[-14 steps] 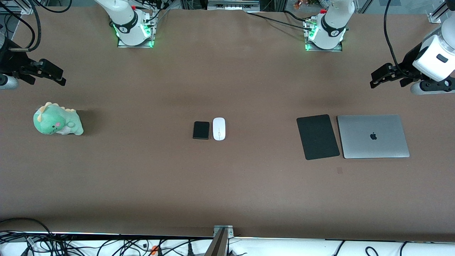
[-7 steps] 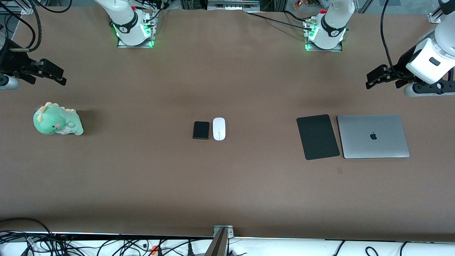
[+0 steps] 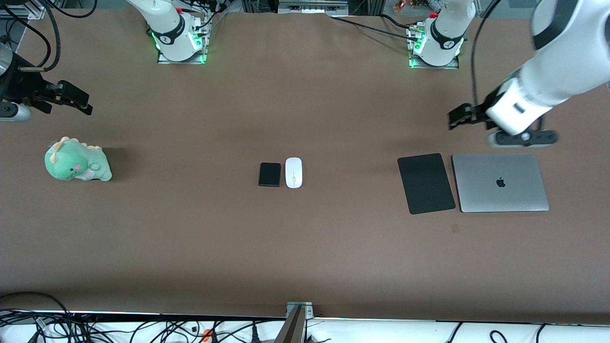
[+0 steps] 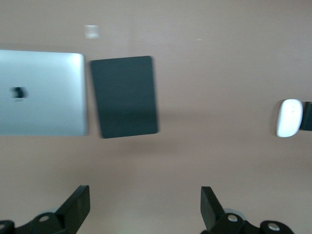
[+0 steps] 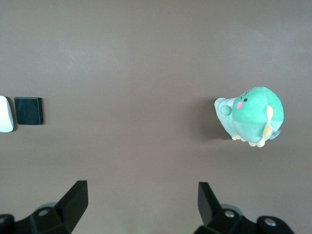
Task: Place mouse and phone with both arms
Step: 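Reach the left gripper to the white mouse while the right gripper moves out, then lower the left gripper and close it on the white mouse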
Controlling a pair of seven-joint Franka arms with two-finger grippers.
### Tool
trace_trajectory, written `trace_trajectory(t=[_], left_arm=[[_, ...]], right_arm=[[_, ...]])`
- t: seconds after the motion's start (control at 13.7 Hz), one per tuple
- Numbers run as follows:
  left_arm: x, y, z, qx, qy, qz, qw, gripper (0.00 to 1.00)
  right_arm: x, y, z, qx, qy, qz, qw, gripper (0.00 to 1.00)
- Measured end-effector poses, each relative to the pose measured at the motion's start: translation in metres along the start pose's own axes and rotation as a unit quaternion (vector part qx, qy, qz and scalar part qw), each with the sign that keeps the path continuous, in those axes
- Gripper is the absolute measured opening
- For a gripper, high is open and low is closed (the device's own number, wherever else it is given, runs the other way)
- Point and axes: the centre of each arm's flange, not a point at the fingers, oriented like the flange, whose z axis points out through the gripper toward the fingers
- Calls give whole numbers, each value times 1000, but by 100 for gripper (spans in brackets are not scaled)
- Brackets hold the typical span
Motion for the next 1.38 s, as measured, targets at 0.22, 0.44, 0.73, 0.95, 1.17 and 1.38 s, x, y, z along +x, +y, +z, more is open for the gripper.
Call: trace_trajectory(t=[0.22, 0.44, 0.73, 0.95, 1.17, 1.38], left_arm=[[16, 56, 48, -43, -1, -5, 999, 100], [23, 118, 103, -71, 9, -40, 997, 100], [11, 202, 201, -63, 30, -67, 995, 100], [-6, 250, 256, -47, 41, -65, 996, 100], [-9, 291, 286, -28, 59, -48, 997, 100], [-22, 328, 327, -1, 75, -26, 997, 100]], right_arm=[[9, -18, 22, -2, -15, 6, 1000, 100], [22, -40, 47, -5, -20, 9, 1000, 100], [35, -62, 93, -6, -13, 9, 1000, 100], [46, -75, 122, -5, -13, 2, 1000, 100], [56, -81, 145, -6, -15, -1, 1000, 100], [62, -88, 164, -7, -19, -5, 1000, 100]])
